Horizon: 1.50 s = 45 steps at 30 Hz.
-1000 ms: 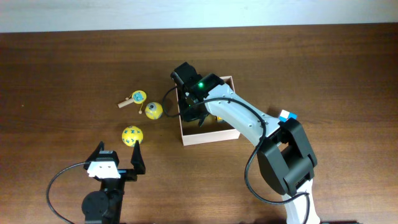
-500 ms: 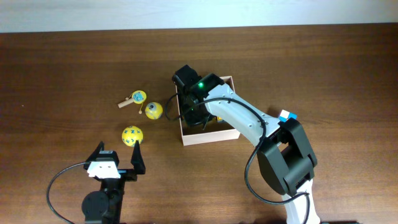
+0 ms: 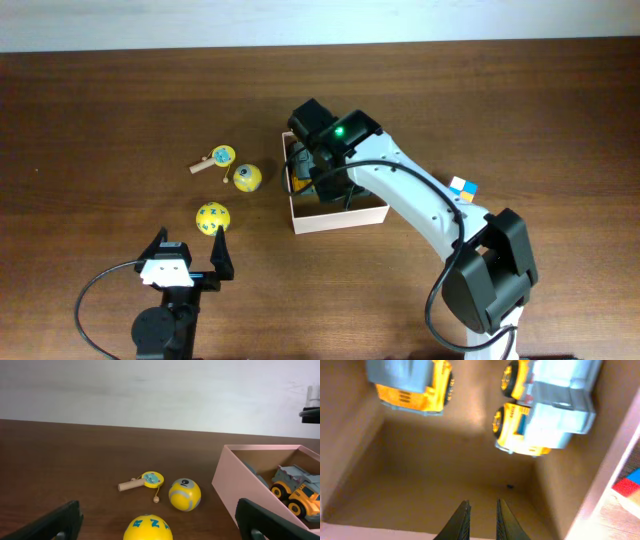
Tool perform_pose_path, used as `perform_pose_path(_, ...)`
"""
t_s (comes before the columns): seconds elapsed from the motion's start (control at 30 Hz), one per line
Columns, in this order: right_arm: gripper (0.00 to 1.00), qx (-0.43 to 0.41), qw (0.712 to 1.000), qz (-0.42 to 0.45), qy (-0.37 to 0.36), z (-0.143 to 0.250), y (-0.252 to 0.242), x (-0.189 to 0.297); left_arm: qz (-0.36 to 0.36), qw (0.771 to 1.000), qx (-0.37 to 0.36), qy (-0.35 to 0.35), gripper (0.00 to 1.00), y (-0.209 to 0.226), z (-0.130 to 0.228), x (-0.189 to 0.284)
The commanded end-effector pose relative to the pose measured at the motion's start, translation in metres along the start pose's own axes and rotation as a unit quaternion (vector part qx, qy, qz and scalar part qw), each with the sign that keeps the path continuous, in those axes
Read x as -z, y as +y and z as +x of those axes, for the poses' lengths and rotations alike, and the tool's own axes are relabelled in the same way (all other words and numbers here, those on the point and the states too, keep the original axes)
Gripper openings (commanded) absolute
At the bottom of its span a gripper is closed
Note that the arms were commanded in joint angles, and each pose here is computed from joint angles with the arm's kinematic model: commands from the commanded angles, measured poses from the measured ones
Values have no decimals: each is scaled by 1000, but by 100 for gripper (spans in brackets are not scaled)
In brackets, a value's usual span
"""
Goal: Pack container
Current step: 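Push and adjust the trucks inside the box with the right gripper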
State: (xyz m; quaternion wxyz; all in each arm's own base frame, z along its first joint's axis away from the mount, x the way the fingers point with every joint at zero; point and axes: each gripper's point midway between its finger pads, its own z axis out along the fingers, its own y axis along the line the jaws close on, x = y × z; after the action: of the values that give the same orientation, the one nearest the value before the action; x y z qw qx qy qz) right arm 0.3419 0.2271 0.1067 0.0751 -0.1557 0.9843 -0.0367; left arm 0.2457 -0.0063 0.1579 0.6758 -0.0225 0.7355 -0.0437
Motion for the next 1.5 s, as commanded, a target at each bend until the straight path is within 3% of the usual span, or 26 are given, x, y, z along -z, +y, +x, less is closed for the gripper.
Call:
perform_pose_path(0.0, 13, -36, 999, 20, -10, -7, -25, 3, 3, 1000, -10, -1, 99, -1, 1, 0)
perform_pose_path(0.23, 13, -69, 997, 22, 4, -7, -51, -3, 3, 1000, -10, -1, 99, -1, 1, 0)
perform_pose_path(0.63, 13, -68, 997, 11, 38, 16, -47, -39, 3, 1000, -10, -1, 99, -1, 1, 0)
perform_pose_path(1.47, 13, -76, 997, -7, -15, -5, -40, -57, 3, 1000, -10, -1, 99, -1, 1, 0)
